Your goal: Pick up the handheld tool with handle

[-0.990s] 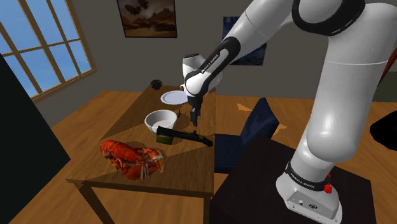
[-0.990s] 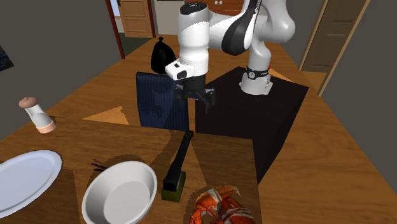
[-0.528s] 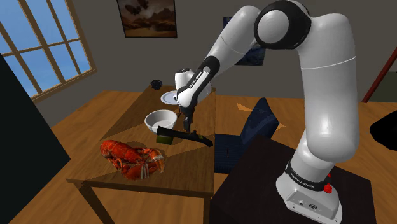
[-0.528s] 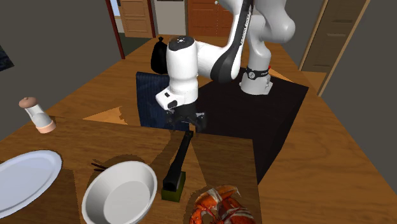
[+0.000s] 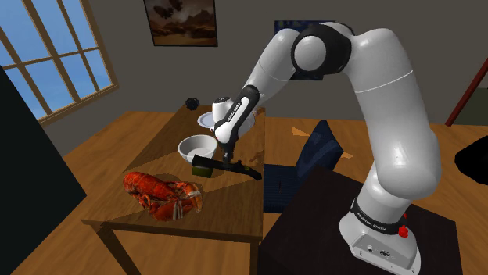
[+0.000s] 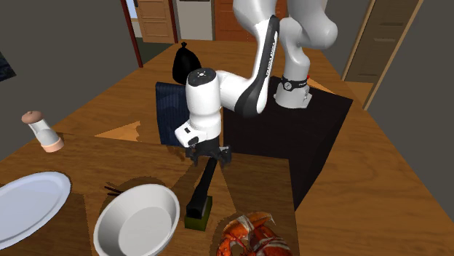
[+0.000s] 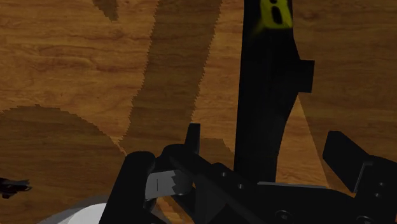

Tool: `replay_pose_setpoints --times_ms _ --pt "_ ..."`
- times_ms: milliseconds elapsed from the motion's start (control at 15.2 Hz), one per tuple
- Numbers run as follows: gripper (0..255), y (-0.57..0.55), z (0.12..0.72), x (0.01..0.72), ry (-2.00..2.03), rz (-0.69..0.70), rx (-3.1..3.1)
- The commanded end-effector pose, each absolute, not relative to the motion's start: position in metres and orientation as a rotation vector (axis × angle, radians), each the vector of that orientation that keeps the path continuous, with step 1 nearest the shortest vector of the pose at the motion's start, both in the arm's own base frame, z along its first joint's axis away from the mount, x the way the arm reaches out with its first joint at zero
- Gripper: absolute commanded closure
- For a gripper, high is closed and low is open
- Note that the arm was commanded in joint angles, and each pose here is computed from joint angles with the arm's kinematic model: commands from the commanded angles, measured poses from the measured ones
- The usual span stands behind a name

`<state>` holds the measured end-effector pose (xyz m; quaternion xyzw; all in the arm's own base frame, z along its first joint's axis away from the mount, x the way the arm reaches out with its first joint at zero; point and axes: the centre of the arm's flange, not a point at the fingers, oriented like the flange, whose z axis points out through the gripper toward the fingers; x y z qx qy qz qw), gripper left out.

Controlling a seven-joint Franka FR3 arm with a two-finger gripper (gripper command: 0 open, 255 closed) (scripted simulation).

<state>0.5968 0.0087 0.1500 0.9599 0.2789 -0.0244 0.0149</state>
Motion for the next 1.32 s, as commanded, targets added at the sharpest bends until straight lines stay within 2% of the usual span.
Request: replay_pose_setpoints --times_ms 0,198,264,858,1254 --pt "0 0.009 0.138 0.599 0.868 -0.075 2.987" --pt "0 0.009 0.13 0.599 0.868 -0.075 2.987" --pt "255 0.008 0.13 0.598 0.868 -0.075 2.987" --pt "255 0.009 0.13 0.599 0.868 -0.075 2.987" --pt "255 0.009 0.161 0.599 0.868 -0.075 2.987"
